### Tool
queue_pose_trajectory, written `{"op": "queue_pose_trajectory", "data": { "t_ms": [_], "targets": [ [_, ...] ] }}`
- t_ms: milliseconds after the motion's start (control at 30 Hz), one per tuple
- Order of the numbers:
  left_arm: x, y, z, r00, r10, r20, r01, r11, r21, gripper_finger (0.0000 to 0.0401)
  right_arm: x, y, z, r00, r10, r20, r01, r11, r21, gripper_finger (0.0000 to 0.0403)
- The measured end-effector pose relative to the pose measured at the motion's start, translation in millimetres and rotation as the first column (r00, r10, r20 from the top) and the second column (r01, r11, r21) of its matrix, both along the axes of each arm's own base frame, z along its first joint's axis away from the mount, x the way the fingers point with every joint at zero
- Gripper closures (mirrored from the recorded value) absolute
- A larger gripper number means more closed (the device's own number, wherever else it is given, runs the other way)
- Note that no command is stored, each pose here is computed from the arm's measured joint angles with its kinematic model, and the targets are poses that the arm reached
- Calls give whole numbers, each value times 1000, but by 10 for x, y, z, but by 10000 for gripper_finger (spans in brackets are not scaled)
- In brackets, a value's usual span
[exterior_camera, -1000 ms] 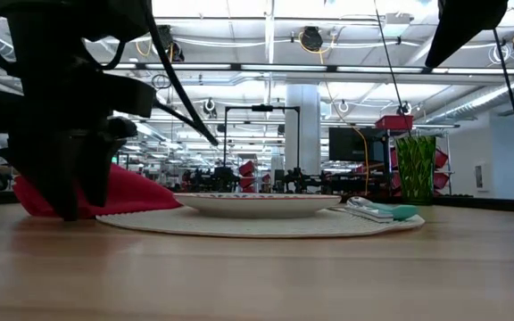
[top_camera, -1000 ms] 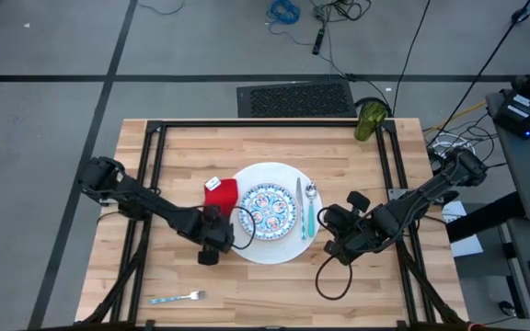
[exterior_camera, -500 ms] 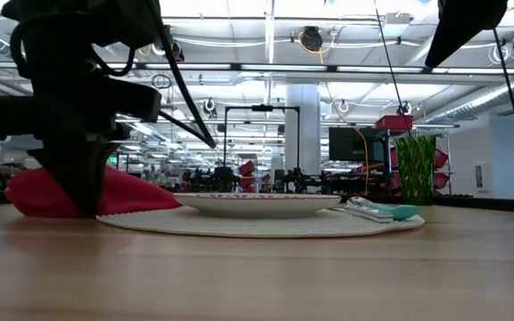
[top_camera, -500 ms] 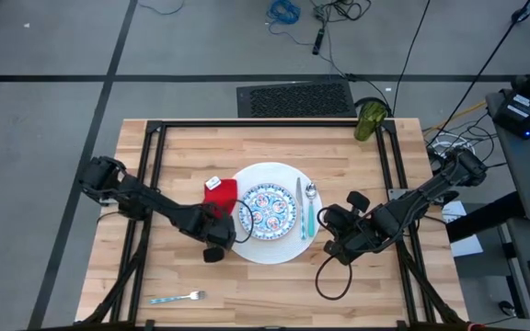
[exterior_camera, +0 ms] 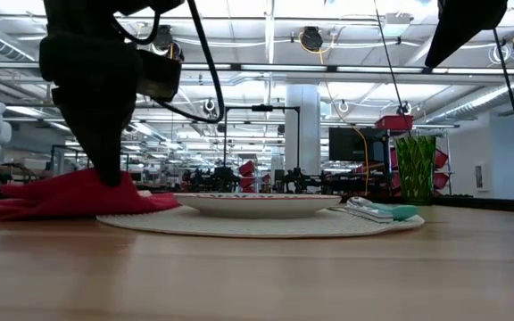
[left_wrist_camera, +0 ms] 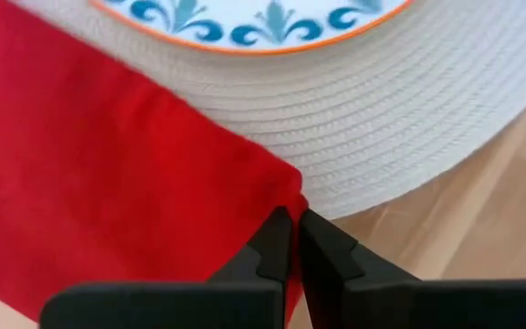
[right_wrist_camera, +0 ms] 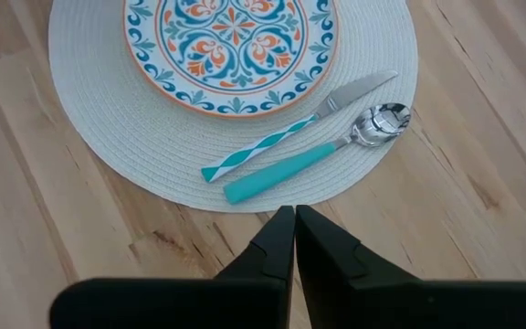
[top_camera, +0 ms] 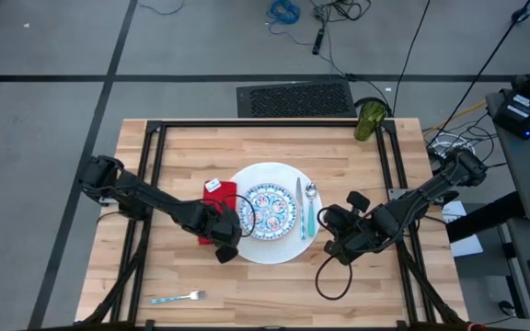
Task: Set table place
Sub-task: Put the red table napkin on the white placemat to the left side of the blue and orange plate, then put the blue fork on the red table napkin
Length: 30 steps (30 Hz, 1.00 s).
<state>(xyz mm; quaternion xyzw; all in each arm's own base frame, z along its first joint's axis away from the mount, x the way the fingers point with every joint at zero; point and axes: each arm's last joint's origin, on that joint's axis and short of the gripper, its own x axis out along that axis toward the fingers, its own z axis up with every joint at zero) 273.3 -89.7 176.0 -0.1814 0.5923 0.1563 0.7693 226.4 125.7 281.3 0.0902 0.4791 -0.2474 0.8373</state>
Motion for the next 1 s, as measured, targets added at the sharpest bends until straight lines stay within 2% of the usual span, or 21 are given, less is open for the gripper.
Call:
{"op": "queue_pose_trajectory", "data": {
  "t_ms": [333,433,567,733,800,867,1000],
  "targets": [
    [64,-2,6,996,54,70,-52,998,-32,394,0,0,1,1000,2,-1,-2,1000,-1,403],
    [73,0,8,996,58,65,-54,996,-70,363,0,0,1,1000,2,-1,-2,1000,-2,403],
    [58,7,2,999,31,42,-28,997,-76,301,0,0,1,1000,2,-1,-2,1000,-2,403],
    [-23,24,23,998,18,-59,-22,997,-71,246,0,0,1,1000,1,0,-1,1000,-1,403],
    [-67,26,107,991,-15,-130,4,996,-87,239,0,0,0,1000,0,-1,0,1000,1,403],
    [-153,47,270,979,-60,-197,49,997,-61,239,0,0,0,1000,1,-2,-1,1000,4,403],
    [-365,128,724,983,-63,-172,82,991,104,241,0,1,-1,1000,3,-5,-3,1000,6,403]
  ]
}}
